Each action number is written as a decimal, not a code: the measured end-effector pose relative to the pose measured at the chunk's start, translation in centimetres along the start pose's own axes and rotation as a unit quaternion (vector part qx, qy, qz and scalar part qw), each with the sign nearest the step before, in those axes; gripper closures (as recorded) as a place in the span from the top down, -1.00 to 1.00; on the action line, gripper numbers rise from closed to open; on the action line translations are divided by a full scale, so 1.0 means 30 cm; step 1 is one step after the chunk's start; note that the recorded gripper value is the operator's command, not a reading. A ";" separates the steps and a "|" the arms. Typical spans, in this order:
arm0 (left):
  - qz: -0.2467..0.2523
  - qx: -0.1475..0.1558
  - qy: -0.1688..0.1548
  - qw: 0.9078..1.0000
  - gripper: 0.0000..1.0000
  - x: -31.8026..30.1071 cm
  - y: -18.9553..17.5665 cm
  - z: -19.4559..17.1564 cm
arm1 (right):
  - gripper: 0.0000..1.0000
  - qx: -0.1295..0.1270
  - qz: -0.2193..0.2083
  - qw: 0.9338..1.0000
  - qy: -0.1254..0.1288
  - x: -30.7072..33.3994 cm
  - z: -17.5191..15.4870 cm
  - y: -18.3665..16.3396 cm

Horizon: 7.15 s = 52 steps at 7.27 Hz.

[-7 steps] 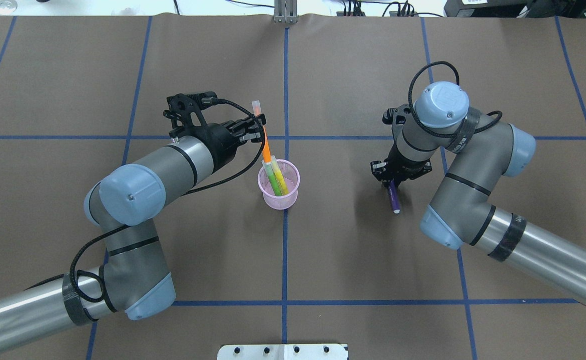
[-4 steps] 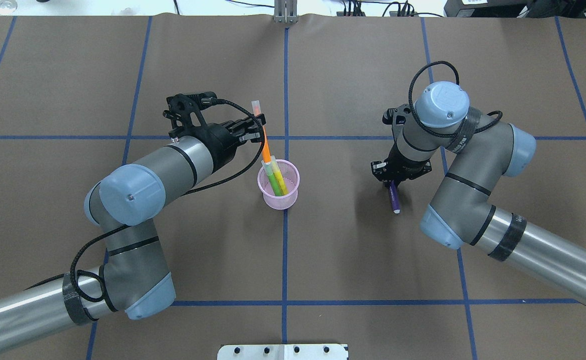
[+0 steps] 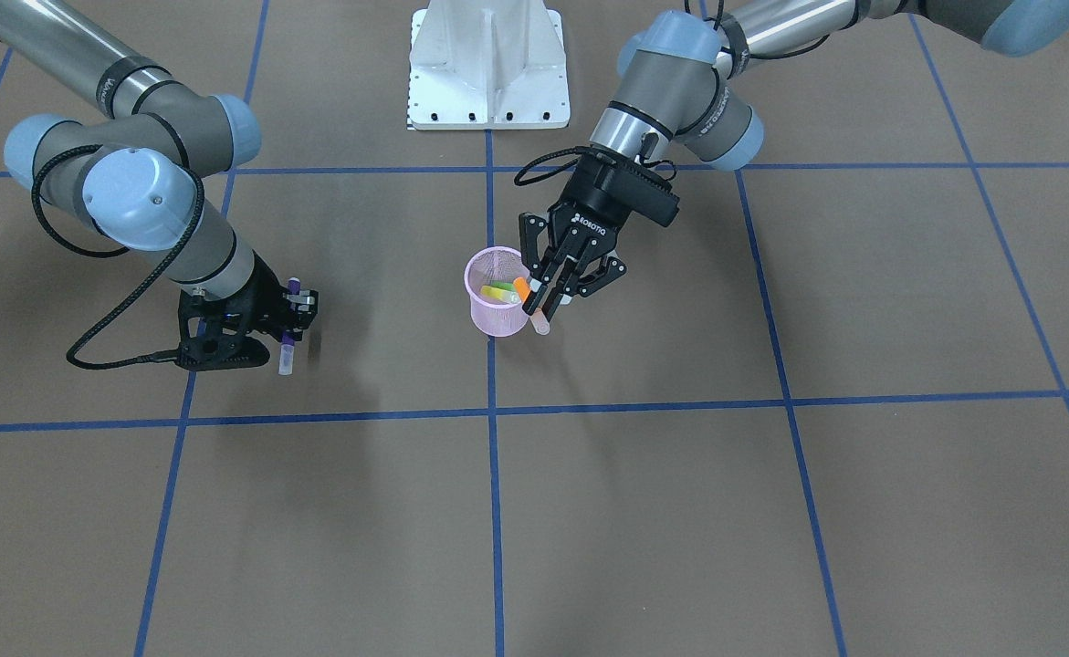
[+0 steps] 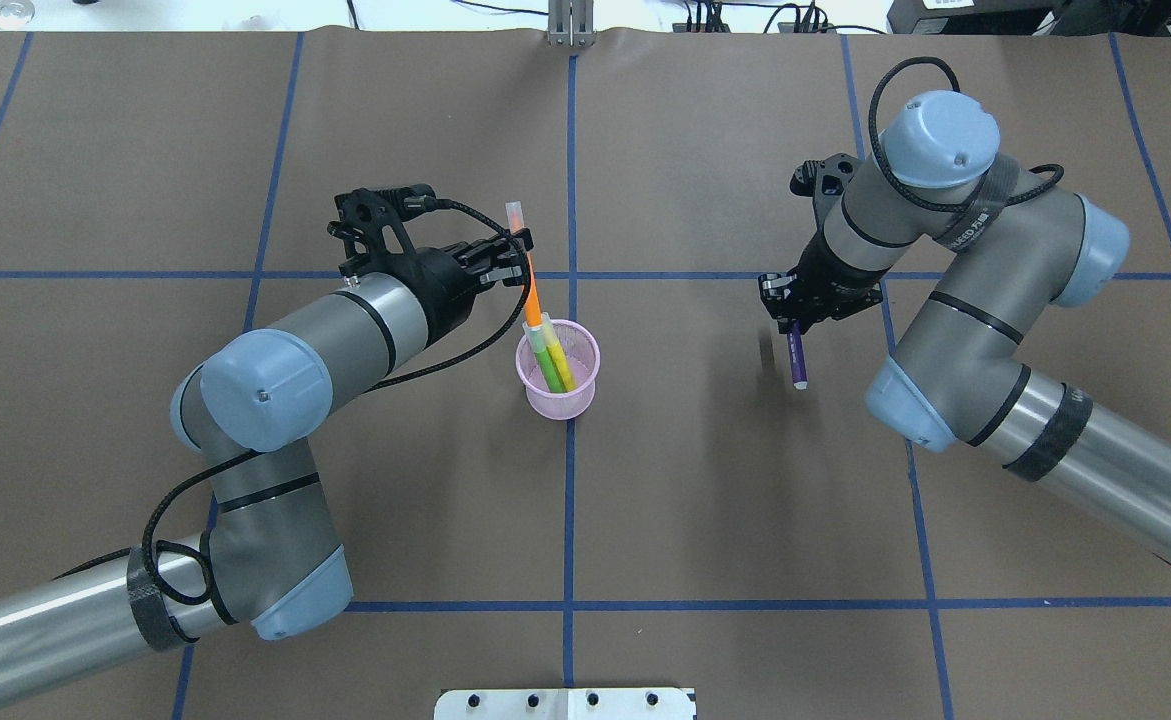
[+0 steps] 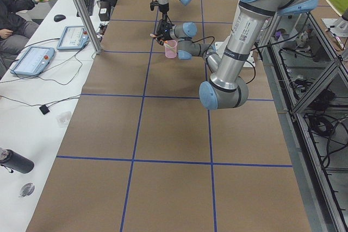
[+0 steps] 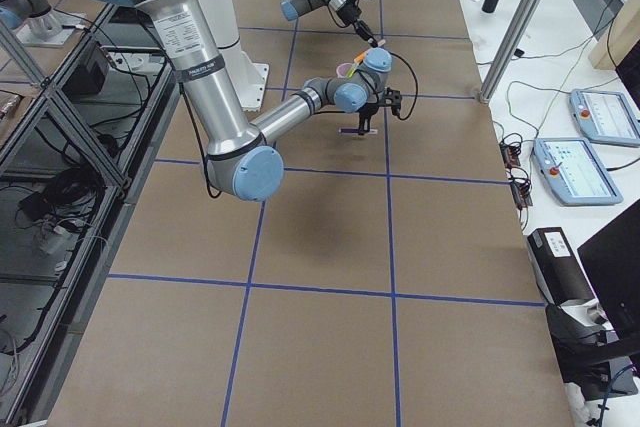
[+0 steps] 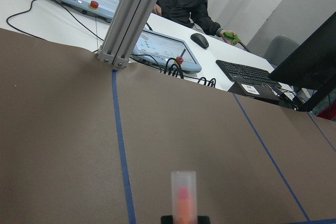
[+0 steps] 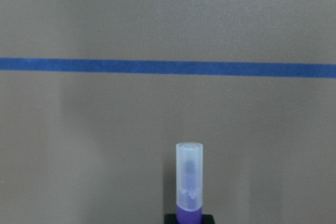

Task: Collect pens into pen holder
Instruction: 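Lower the orange marker into the cup while the right gripper lifts the purple marker, then carry the purple marker over the cup with the right gripper while the left arm withdraws, then lower the purple marker into the cup and open the right gripper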

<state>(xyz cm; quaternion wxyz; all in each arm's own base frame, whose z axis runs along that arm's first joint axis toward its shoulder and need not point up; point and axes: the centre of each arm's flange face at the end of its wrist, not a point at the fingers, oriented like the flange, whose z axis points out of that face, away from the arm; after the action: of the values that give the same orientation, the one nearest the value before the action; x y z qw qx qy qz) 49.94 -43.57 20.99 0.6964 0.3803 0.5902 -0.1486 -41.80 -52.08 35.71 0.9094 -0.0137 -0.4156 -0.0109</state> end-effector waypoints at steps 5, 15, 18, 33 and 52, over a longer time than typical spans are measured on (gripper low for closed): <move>-0.002 -0.010 0.009 1.000 -1.00 0.055 0.048 0.009 | -1.00 0.004 0.002 1.000 -0.007 0.009 -0.040 -0.011; -0.003 -0.007 0.014 1.000 -1.00 0.026 0.151 0.118 | -1.00 0.010 0.005 1.000 -0.019 0.007 -0.097 -0.036; -0.002 -0.009 0.013 1.000 -1.00 0.006 0.168 0.112 | -1.00 0.013 0.003 1.000 -0.022 0.001 -0.113 -0.032; -0.052 -0.246 -0.107 0.962 1.00 -0.349 -0.545 -0.094 | -1.00 0.358 -0.163 0.890 -0.230 -0.357 -0.472 0.177; -0.048 -0.238 -0.119 0.963 1.00 -0.504 -0.588 -0.049 | 1.00 0.425 -0.195 0.864 -0.186 -0.672 -0.063 0.540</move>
<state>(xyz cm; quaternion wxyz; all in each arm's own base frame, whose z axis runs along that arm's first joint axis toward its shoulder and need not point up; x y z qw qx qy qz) 33.40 -57.94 28.87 0.8239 0.1542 0.5393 -0.0809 -53.06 -35.77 18.99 0.7124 0.4534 -0.5356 -0.0074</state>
